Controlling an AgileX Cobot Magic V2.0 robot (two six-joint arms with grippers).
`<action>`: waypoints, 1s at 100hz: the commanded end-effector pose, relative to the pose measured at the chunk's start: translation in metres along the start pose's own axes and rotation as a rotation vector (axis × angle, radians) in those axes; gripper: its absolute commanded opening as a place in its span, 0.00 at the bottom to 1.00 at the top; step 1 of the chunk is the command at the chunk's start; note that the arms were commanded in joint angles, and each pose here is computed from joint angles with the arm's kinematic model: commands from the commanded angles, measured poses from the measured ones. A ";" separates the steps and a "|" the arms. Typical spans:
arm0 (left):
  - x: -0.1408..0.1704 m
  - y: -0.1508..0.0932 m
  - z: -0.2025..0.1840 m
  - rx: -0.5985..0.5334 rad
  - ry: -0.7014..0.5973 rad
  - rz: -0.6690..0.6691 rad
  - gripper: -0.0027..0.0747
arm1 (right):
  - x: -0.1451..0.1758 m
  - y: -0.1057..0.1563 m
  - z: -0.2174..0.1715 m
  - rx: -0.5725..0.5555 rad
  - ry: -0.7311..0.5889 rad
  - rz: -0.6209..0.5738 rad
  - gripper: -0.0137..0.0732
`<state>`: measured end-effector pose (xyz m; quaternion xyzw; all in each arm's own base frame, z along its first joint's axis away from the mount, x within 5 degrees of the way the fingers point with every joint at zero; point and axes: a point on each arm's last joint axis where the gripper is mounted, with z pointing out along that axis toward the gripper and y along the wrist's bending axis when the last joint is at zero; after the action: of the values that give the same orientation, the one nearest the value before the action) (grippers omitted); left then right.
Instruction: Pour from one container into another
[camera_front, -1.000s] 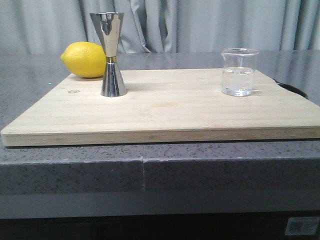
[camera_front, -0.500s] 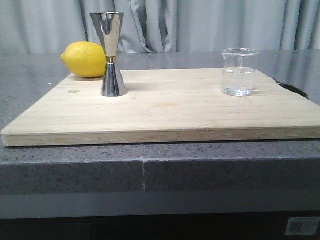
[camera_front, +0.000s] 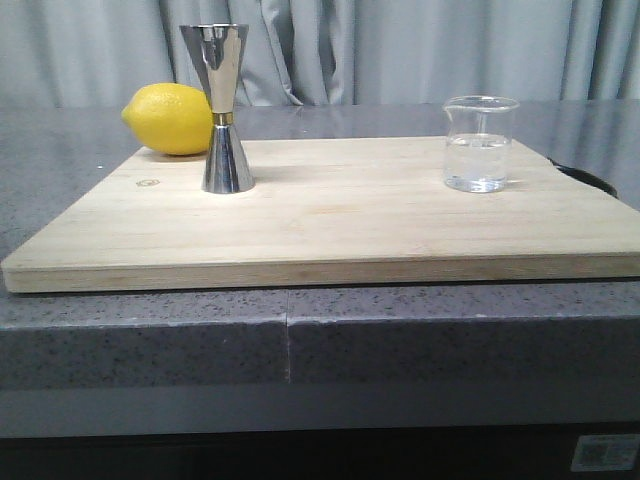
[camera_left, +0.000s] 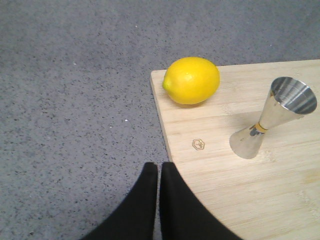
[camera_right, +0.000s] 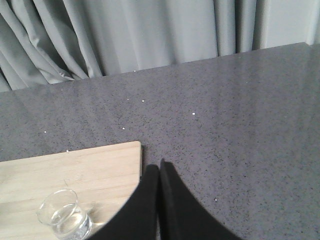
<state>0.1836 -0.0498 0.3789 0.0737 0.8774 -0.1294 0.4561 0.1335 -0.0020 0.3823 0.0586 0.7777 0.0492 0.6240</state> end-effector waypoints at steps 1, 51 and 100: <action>-0.015 -0.006 -0.005 0.045 -0.096 -0.033 0.01 | -0.019 0.001 -0.004 -0.002 -0.117 -0.003 0.12; -0.025 -0.010 -0.003 0.081 -0.197 0.012 0.71 | -0.024 0.001 -0.005 -0.003 -0.173 -0.004 0.93; -0.033 -0.009 -0.001 0.073 -0.286 0.053 0.80 | -0.023 0.001 -0.004 -0.002 -0.163 -0.004 0.93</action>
<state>0.1978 -0.0570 0.3916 0.0806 0.8272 -0.1629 0.5317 0.1349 -0.0026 0.3870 0.0595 0.7609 0.0481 0.6443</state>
